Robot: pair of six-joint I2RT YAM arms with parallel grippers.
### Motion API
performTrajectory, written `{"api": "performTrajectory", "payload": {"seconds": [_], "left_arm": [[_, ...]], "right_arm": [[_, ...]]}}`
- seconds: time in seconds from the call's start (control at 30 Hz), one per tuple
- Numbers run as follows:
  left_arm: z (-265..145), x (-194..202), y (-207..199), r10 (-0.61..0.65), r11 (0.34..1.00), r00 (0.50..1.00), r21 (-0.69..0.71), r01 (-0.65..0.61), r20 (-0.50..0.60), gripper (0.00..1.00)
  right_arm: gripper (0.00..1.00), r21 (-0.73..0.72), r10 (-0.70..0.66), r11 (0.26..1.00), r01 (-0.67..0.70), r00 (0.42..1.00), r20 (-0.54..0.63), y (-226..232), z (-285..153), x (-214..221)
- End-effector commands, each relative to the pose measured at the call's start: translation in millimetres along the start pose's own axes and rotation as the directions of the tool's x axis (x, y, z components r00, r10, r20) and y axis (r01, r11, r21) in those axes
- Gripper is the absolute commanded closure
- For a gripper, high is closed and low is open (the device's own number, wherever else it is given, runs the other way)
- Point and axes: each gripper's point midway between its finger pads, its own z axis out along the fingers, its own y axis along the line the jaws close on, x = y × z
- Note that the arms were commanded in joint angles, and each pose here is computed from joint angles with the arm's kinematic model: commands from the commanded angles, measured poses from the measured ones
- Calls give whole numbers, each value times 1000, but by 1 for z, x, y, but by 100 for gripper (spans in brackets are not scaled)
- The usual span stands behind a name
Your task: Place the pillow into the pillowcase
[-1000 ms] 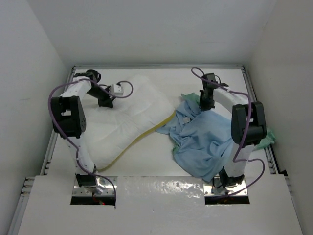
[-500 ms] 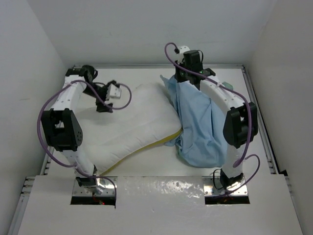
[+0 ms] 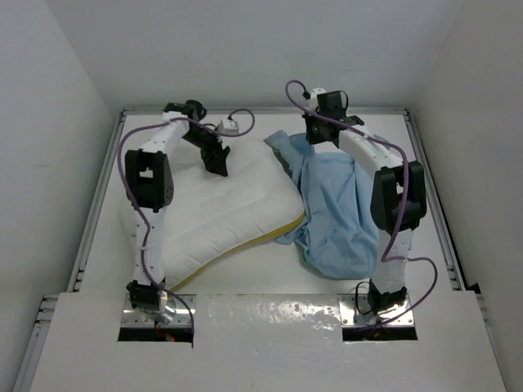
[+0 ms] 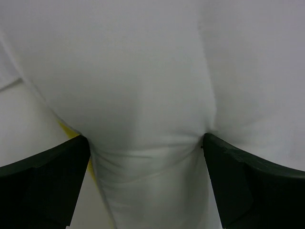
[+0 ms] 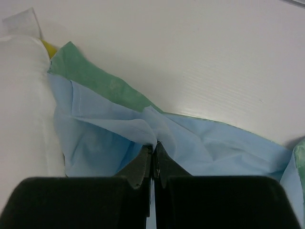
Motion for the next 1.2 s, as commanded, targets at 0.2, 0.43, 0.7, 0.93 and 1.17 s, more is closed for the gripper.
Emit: {"api": "performTrajectory", "payload": {"seconds": [0.2,0.43,0.7,0.93,1.17], "left_arm": [[45,-19,-25,-203,970,972,161,183,115,0],[59,-15,-65,-228,943,974,250,218,12,100],[-45,-128,-61,85,994,986,-79,-74,145,100],[-81,-178,-132,241,969,933,-14,-247,269,100],[-13,-155,-141,186,974,961,92,-207,203,100]], "right_arm": [[100,10,8,1000,-8,1000,-1,5,-1,9],[100,132,55,990,-58,998,30,-15,2,-9],[100,220,32,973,-63,990,140,-33,-15,-54],[100,184,-28,983,7,993,114,-27,-14,-58],[100,61,-69,996,61,988,141,-3,-24,-65]]}}
